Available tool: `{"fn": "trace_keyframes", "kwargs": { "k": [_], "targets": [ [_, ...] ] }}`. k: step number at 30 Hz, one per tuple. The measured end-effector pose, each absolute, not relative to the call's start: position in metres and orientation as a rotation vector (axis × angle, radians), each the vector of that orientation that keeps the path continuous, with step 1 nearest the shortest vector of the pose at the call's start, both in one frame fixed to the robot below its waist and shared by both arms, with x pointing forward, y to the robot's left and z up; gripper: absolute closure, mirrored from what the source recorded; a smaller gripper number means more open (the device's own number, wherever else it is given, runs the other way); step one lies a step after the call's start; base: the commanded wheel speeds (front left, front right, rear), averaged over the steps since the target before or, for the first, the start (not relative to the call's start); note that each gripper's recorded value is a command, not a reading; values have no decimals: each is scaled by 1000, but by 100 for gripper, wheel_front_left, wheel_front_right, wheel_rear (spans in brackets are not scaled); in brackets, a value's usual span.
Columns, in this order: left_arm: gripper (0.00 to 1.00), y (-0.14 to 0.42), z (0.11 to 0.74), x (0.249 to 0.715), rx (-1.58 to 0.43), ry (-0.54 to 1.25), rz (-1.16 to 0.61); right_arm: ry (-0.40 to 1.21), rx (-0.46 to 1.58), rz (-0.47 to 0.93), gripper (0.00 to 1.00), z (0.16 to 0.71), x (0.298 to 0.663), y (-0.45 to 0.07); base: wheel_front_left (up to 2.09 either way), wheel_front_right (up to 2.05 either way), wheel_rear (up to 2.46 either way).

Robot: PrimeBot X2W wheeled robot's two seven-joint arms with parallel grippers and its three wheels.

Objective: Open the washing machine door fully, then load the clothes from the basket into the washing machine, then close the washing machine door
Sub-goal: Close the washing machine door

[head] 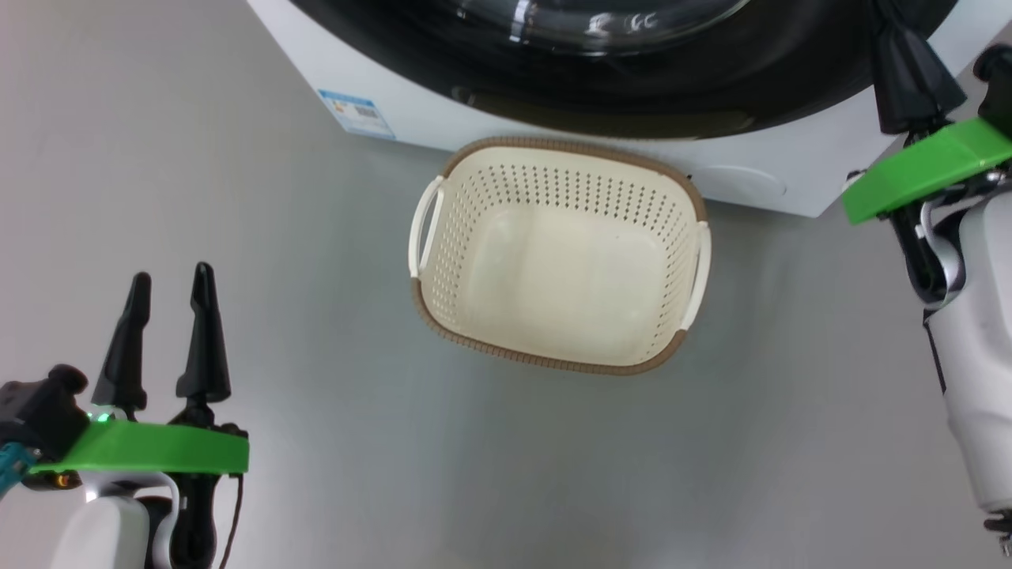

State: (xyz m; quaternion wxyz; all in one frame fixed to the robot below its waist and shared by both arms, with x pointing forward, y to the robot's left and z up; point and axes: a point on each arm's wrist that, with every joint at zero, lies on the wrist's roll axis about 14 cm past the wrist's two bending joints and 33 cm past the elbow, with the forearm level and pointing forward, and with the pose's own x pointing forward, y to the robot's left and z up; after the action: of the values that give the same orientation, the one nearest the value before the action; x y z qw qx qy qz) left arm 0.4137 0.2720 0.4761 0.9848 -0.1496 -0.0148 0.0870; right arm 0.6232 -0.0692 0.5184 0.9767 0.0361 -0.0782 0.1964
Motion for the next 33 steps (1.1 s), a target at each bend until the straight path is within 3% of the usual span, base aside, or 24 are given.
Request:
{"fn": "trace_keyframes", "kwargs": {
  "k": [1,2,15,33],
  "targets": [
    [0,271,478,413,-303,-35,171,-157,74,393,9,520,620,-71,0,0,0],
    [0,270,480,413,-306,-39,167,-156,82,389,0,521,616,-73,0,0,0],
    [0,244,499,398,-335,-79,88,-116,143,393,0,529,540,-82,0,0,0],
    [0,192,513,386,-367,-98,-65,-123,167,296,0,539,441,-132,0,0,0]
  ]
}}
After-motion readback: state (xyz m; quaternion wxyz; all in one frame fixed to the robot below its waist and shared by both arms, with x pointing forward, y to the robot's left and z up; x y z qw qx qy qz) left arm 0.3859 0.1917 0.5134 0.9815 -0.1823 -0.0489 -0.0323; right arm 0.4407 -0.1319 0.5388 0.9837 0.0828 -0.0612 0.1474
